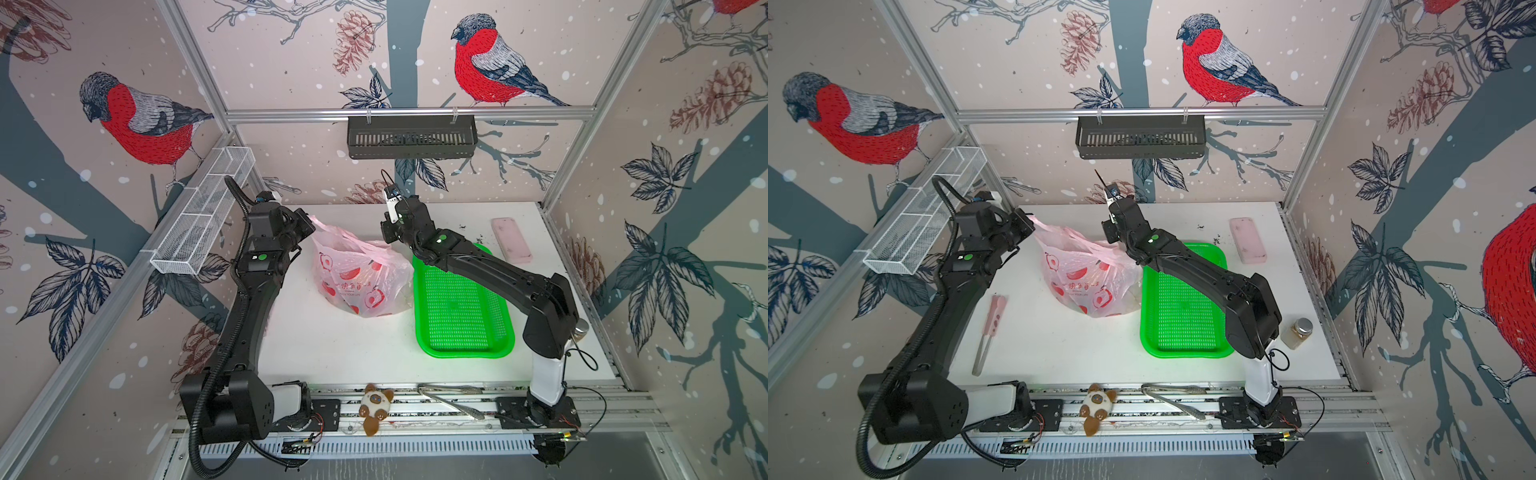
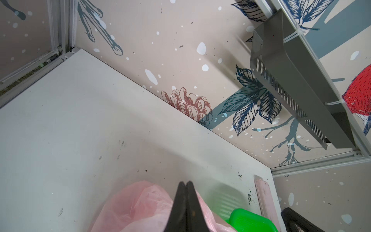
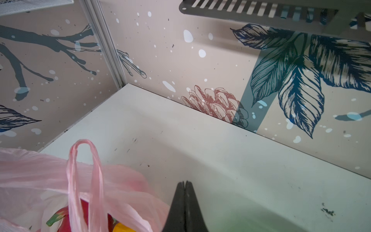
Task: Untie the knot of the plastic bag and take out the fruit
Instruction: 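Grasp a pink handle with the right gripper and lift it to open the bag mouth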
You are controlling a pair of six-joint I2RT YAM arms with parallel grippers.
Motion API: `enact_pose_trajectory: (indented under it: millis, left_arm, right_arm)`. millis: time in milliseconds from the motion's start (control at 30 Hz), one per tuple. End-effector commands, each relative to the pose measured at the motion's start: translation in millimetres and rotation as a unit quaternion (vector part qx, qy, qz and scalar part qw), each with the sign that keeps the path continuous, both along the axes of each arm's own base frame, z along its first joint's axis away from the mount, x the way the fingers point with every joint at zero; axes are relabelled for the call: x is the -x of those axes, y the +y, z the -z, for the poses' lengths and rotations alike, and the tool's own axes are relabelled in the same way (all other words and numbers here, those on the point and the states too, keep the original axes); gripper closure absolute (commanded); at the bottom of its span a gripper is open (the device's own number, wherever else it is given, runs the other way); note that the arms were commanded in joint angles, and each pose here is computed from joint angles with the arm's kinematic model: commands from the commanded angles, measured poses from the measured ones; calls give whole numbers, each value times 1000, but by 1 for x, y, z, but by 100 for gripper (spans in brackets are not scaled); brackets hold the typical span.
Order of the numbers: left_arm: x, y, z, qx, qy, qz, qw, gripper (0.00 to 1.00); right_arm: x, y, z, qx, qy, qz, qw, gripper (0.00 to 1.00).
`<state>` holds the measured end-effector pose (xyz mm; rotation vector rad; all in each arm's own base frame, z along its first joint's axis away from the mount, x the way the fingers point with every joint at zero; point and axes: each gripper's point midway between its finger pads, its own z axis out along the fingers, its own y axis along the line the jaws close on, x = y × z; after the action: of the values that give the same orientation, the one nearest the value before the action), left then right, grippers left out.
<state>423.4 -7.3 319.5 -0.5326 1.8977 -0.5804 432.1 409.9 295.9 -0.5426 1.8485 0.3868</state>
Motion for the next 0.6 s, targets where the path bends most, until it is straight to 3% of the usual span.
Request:
enact_pose_trajectory:
  millis: [0,200,433,567]
  left_arm:
    - [-3,1,-12,13,-8,8,1000,100]
    - [-7,5,-15,26,-7,13,1000,100]
    - [1,0,-8,33,-3,25,999,100]
    - [4,-2,-5,34,0,29,999,100]
  right_arm:
    - [-7,12,-17,-20,-20,-26,999,96]
    - [-18,23,-28,-26,-24,-48,998,95]
    - [40,56,-10,35,-16,-131,991,51]
    - [60,68,8,61,7,-168,984,38]
